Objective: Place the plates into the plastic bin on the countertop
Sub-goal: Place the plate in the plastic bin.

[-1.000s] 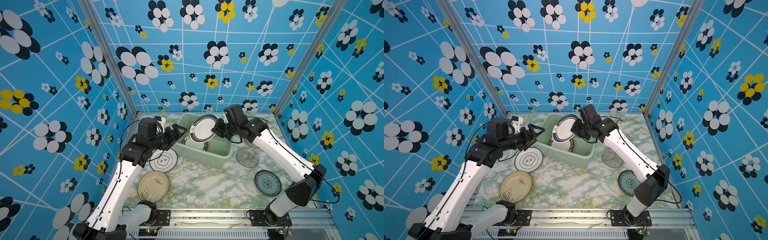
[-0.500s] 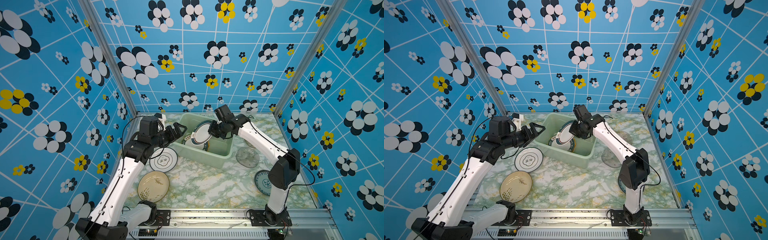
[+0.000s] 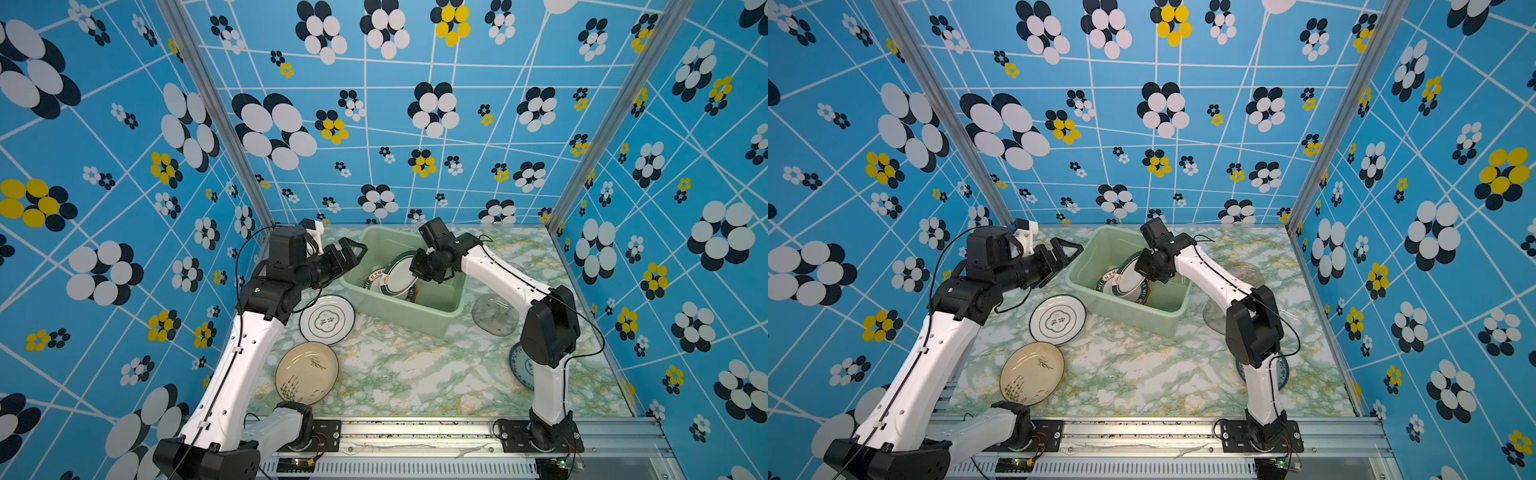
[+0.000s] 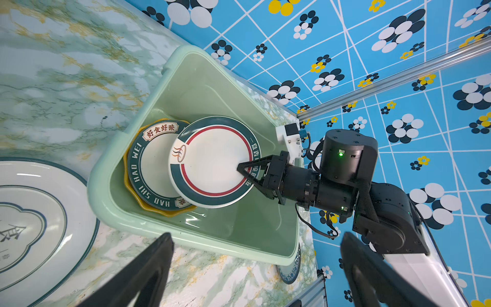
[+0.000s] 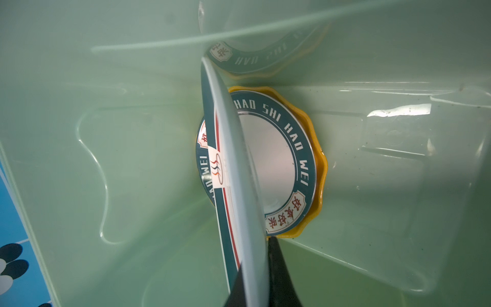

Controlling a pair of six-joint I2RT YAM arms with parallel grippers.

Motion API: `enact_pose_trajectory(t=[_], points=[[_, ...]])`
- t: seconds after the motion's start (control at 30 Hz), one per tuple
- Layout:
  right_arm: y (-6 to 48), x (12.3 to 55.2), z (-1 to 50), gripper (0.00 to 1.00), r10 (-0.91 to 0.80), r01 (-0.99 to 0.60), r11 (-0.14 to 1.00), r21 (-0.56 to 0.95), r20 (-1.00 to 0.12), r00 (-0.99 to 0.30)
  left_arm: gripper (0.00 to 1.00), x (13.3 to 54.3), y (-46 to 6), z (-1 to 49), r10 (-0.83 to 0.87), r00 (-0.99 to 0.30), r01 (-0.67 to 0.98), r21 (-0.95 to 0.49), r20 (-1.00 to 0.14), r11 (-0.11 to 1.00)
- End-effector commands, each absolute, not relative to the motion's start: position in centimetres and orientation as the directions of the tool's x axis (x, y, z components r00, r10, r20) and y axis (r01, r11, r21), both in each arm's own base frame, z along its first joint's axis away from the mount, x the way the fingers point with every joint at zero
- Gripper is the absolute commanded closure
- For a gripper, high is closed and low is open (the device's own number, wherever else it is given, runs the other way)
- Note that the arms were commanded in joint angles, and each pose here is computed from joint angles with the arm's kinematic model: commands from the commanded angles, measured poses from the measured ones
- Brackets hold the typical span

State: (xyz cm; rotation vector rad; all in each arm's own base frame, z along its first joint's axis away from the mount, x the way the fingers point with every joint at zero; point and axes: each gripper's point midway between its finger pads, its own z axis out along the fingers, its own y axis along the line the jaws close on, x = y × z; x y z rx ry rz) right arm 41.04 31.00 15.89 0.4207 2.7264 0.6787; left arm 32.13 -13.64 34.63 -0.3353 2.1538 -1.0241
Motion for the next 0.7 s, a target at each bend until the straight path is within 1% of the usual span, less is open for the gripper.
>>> enact_pose_trajectory(t=[0.0, 0.4, 0.5, 0.67], points=[[31.8, 41.9, 15.7, 1.0, 0.354, 0.198, 0.83, 0.522, -0.218, -0.909, 0.01, 32.1, -13.5, 35.0, -0.487, -0.717, 0.08, -0.752, -0.499, 0.654], [32.4, 42.2, 12.6, 1.0, 0.352, 0.221, 0.833, 0.507, -0.177, -0.919, 0.01, 32.6, -13.2, 33.5, -0.487, -0.735, 0.043, -0.749, -0.472, 0.661], [32.4, 42.1, 11.9, 0.94, 0.352, 0.227, 0.834, 0.504, -0.168, -0.921, 0.01, 32.7, -13.2, 33.3, -0.486, -0.738, 0.037, -0.748, -0.468, 0.663], [32.2, 42.1, 10.6, 0.89, 0.348, 0.233, 0.839, 0.492, -0.156, -0.925, 0.01, 32.9, -13.1, 32.7, -0.491, -0.744, 0.015, -0.746, -0.454, 0.666]])
